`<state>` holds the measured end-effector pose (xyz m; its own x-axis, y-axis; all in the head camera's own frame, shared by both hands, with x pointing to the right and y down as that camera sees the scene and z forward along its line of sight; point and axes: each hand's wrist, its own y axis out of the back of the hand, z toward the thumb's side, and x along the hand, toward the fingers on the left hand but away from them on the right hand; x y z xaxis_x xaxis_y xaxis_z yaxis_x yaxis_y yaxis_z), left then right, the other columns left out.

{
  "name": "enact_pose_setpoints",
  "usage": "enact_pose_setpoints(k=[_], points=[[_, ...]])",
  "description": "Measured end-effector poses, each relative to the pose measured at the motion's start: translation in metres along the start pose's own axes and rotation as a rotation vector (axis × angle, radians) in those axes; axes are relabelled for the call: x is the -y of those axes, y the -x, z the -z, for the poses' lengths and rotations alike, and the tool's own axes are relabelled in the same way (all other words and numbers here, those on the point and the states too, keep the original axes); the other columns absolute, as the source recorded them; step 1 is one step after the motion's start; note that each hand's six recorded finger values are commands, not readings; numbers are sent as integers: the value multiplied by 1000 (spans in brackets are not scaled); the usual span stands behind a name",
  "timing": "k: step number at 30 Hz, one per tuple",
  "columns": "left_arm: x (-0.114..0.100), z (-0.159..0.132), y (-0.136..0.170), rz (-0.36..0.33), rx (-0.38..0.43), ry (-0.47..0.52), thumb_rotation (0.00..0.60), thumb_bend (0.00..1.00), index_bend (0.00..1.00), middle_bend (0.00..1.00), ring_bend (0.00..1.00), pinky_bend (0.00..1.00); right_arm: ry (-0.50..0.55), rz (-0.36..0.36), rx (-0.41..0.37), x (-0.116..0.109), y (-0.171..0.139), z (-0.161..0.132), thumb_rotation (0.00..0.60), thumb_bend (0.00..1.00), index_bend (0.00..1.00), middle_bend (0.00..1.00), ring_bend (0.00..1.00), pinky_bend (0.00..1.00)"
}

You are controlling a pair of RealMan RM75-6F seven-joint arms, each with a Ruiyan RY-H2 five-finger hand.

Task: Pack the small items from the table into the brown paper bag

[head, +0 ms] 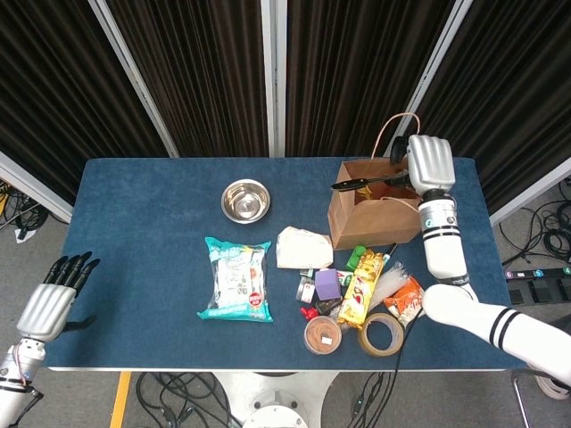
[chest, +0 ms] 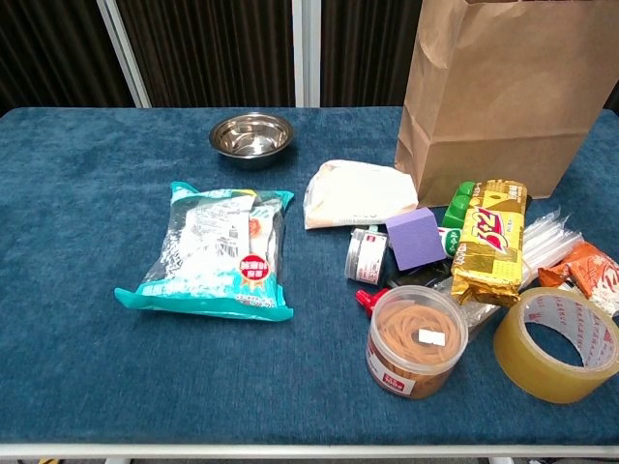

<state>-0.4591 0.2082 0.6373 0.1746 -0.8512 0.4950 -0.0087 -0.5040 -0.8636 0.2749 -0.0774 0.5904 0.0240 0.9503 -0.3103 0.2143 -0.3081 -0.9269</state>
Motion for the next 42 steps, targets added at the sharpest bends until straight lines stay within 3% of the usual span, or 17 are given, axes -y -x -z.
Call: enact_pose_setpoints(k=[7,21,31,42], points=[[-1,0,1,0,1,-6,600,57,97,66,0,49,42,-28,26,4,-3,9,600,0,633,567,405,439],[1,0,2,10,1,-10,600,57,97,67,0,49,350,-77,119,6,-2,22,600,15,607,551,387,413],[-1,-1,1,9,3,-3,600,56,97,67,0,49,376,-83,119,-2,-5,17,600,14,601,550,386,413],[-3,-2,2,1,6,3,600,56,98,67,0,49,384,-72,61,-14,-16,-2,600,14,600,550,386,413]])
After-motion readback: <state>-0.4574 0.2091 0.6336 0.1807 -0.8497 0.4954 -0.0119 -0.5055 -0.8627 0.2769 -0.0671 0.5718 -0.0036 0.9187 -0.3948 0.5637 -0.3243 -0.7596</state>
